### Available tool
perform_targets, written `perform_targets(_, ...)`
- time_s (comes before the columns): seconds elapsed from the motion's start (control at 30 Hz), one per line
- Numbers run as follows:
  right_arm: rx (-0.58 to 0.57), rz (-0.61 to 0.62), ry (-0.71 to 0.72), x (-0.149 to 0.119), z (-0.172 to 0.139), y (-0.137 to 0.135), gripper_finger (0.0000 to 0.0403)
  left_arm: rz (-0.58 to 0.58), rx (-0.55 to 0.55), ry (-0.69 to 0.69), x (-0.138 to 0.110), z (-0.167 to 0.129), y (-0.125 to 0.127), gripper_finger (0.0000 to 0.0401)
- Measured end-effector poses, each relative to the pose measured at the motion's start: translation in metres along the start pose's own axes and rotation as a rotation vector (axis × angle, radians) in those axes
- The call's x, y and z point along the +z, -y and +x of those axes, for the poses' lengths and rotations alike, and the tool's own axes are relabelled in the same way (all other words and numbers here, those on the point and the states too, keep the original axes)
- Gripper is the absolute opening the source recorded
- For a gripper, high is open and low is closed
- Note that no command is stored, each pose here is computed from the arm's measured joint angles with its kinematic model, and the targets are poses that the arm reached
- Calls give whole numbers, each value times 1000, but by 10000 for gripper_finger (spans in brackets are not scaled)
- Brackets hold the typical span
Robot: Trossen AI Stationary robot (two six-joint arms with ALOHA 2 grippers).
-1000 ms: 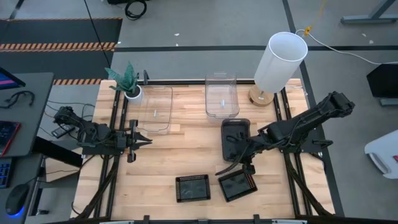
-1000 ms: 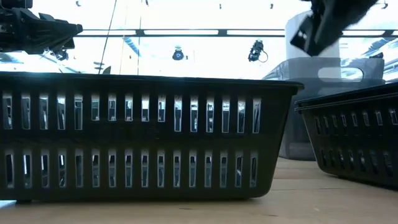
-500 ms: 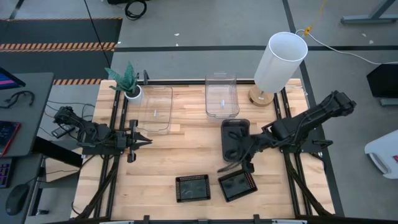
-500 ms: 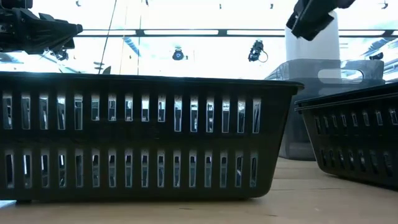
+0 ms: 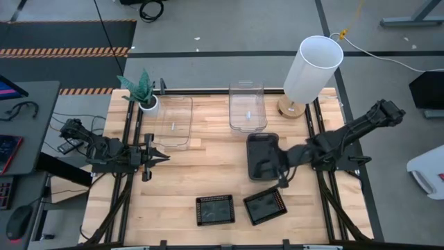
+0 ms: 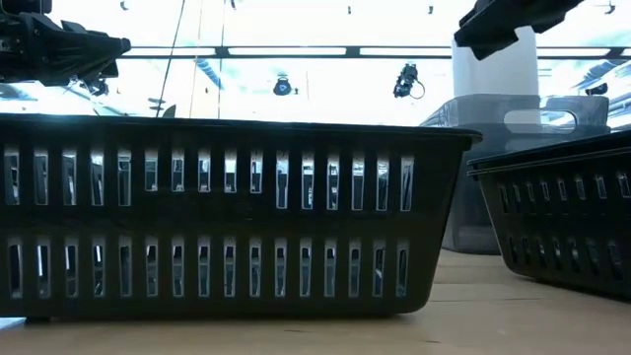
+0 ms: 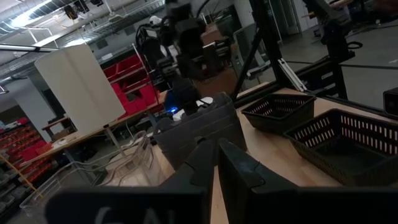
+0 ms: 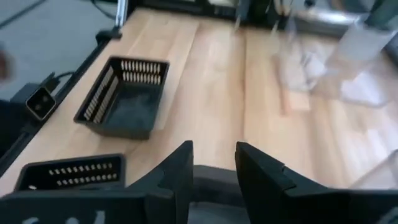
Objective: Stack baskets by color
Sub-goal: Stack the left transparent bin on top of the right transparent bin
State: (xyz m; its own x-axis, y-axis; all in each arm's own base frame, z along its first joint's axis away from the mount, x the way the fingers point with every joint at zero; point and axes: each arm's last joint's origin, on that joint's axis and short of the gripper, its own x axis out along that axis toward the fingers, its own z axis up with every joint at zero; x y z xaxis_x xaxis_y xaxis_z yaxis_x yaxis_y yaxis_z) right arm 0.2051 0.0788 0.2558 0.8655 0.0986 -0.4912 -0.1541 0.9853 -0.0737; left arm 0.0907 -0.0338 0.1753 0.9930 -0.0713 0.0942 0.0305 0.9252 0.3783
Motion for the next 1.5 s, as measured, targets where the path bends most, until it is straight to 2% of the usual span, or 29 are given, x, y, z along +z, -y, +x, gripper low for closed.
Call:
perform_targets(0.3, -64, -43, 146, -21, -38, 25, 125, 0, 0, 0, 0, 0, 0, 33)
perform_targets(0.57, -80, -39, 314, -24, -71, 35, 125, 0, 0, 0, 0, 0, 0, 25)
perform_targets(0.83, -33, -44, 390, -23, -87, 37, 125, -18, -1, 1, 0, 0, 0, 33)
perform_targets(0.9, -30, -25, 392, -23, -87, 37, 125, -121, -10, 8, 1, 0, 0, 34)
perform_targets(1.03, -25, -9, 385, -24, -87, 37, 125, -459, 38, 46, 5, 0, -3, 26)
perform_targets(1.13, -25, -12, 363, -26, -86, 37, 125, -611, 56, 78, 7, 0, -5, 21)
perform_targets(1.27, -31, -11, 364, -26, -87, 37, 125, -733, 59, 88, 8, 0, -5, 20)
perform_targets(1.37, -29, 1, 371, -25, -87, 37, 125, -824, 140, 91, 9, -1, -9, 19)
perform_targets(1.5, -27, 22, 371, -25, -87, 37, 125, -770, 162, 10, 28, -3, -19, 8)
